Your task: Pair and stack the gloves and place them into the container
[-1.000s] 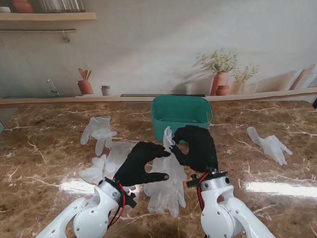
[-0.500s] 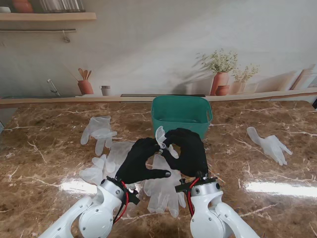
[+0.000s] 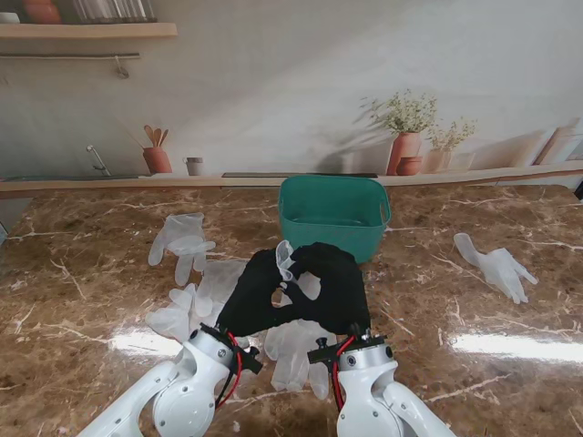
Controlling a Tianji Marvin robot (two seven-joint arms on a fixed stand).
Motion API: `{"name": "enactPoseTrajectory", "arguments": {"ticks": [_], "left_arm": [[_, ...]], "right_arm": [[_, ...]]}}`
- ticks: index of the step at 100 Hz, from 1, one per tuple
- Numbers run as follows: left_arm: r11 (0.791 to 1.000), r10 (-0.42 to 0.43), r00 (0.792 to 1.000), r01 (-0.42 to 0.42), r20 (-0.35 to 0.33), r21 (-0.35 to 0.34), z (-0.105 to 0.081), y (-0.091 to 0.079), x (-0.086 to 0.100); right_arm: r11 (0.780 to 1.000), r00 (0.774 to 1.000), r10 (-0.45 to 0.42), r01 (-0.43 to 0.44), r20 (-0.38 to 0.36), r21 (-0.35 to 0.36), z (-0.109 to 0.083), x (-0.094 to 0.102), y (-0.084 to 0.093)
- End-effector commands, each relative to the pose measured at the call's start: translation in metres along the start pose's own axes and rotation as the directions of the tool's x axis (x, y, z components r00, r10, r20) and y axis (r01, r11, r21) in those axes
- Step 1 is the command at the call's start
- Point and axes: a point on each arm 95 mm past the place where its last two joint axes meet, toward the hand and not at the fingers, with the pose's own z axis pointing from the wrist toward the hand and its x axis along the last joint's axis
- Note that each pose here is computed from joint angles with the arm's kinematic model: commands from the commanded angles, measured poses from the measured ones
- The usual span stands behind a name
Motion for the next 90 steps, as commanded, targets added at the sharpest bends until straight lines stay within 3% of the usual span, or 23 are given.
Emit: {"name": "enactPoseTrajectory", "arguments": {"ticks": [1, 17, 34, 48, 59, 68, 76, 90], "left_arm": [[1.000, -0.010, 1.000, 0.010, 0.012, 0.018, -0.002, 0.002, 0.000], [0.999, -0.021, 1.000, 0.020, 0.022, 0.047, -0.002, -0.002, 0.000], [0.993, -0.103, 0.994, 0.102, 0.025, 0.055, -0.002, -0.012, -0.002], [0.989, -0.150, 0.989, 0.150, -0.001, -0.008, -0.004, -0.021, -0.006], [0.981, -0.178, 0.983, 0.174, -0.040, -0.081, -0.007, -0.026, -0.008], [0.972, -0.194, 0.978, 0.181, -0.076, -0.151, -0.008, -0.028, -0.009], [0.963, -0.197, 0.976, 0.174, -0.096, -0.207, -0.009, -0.028, -0.008], [0.946, -0.202, 0.972, 0.161, -0.122, -0.282, -0.010, -0.029, -0.006]], "right_arm": [[1.000, 1.000, 0.006, -0.006, 0.005, 0.007, -0.004, 0.002, -0.002], [1.000, 1.000, 0.005, -0.006, 0.015, 0.004, -0.005, -0.001, 0.002], [1.000, 0.999, 0.009, -0.008, -0.030, 0.019, -0.010, -0.009, 0.015], [0.999, 0.999, -0.004, 0.002, -0.049, -0.039, -0.012, -0.019, 0.034], [0.998, 0.999, -0.041, 0.040, -0.022, -0.051, -0.012, -0.030, 0.047], [0.999, 0.999, -0.044, 0.044, 0.009, -0.003, -0.010, -0.039, 0.051], [0.995, 0.999, -0.015, 0.012, 0.033, 0.096, -0.009, -0.047, 0.052], [0.960, 0.994, 0.086, -0.100, 0.066, 0.260, -0.006, -0.057, 0.053]]}}
